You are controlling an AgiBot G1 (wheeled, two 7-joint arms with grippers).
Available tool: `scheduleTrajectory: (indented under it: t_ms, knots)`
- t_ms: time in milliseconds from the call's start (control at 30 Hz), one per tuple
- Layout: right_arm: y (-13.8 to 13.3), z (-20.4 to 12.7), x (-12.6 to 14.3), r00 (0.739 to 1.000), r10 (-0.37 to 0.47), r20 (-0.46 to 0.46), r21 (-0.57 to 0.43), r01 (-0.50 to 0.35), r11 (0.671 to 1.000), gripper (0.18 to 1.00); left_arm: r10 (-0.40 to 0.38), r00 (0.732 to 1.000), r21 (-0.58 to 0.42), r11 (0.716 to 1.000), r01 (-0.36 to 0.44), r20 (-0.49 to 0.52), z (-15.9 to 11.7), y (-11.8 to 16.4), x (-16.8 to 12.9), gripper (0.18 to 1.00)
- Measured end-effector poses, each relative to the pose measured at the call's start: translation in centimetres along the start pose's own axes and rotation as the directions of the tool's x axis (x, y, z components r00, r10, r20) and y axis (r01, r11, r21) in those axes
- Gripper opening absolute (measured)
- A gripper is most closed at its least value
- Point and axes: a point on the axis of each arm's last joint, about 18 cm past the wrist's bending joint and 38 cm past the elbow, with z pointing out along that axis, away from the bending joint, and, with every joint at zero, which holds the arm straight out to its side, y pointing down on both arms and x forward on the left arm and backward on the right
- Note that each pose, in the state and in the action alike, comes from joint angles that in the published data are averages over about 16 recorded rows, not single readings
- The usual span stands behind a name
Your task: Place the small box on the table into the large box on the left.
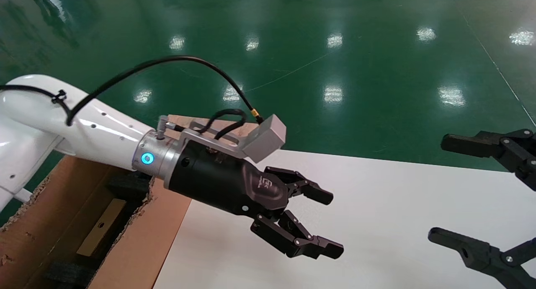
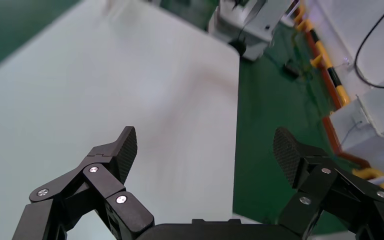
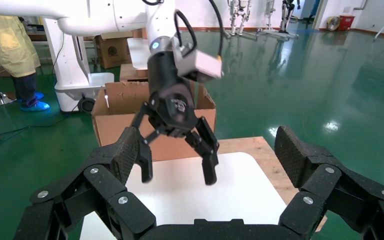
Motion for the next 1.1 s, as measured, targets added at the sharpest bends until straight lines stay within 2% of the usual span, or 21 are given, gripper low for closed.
scheduleTrajectory:
  t_ms: [133, 300, 667, 867, 1100]
  knots:
    - [0.0, 0.0, 0.0, 1.000, 0.000, 0.000, 0.000, 0.000, 1.000, 1.001, 0.073, 0.997, 0.079, 0.994, -0.073, 0.000, -0.8, -0.2, 1.0, 1.001]
    - [0.0, 0.0, 0.0, 1.000, 0.000, 0.000, 0.000, 0.000, 1.000, 1.001, 0.166, 0.986, 0.166, 0.972, -0.168, 0.023, -2.2, -0.3, 2.2, 1.001]
    - [0.0, 0.0, 0.0, 1.000, 0.000, 0.000, 0.000, 0.000, 1.000, 1.001, 0.355, 0.924, 0.283, 0.880, -0.381, 0.140, -5.9, -0.5, 5.2, 1.001]
    - [0.0, 0.0, 0.0, 1.000, 0.000, 0.000, 0.000, 0.000, 1.000, 1.001, 0.412, 0.891, 0.300, 0.840, -0.453, 0.191, -7.3, -0.5, 6.3, 1.001]
    - [0.0, 0.0, 0.0, 1.000, 0.000, -0.001, 0.000, 0.000, 1.000, 1.001, 0.430, 0.879, 0.304, 0.825, -0.476, 0.209, -7.8, -0.6, 6.7, 1.001]
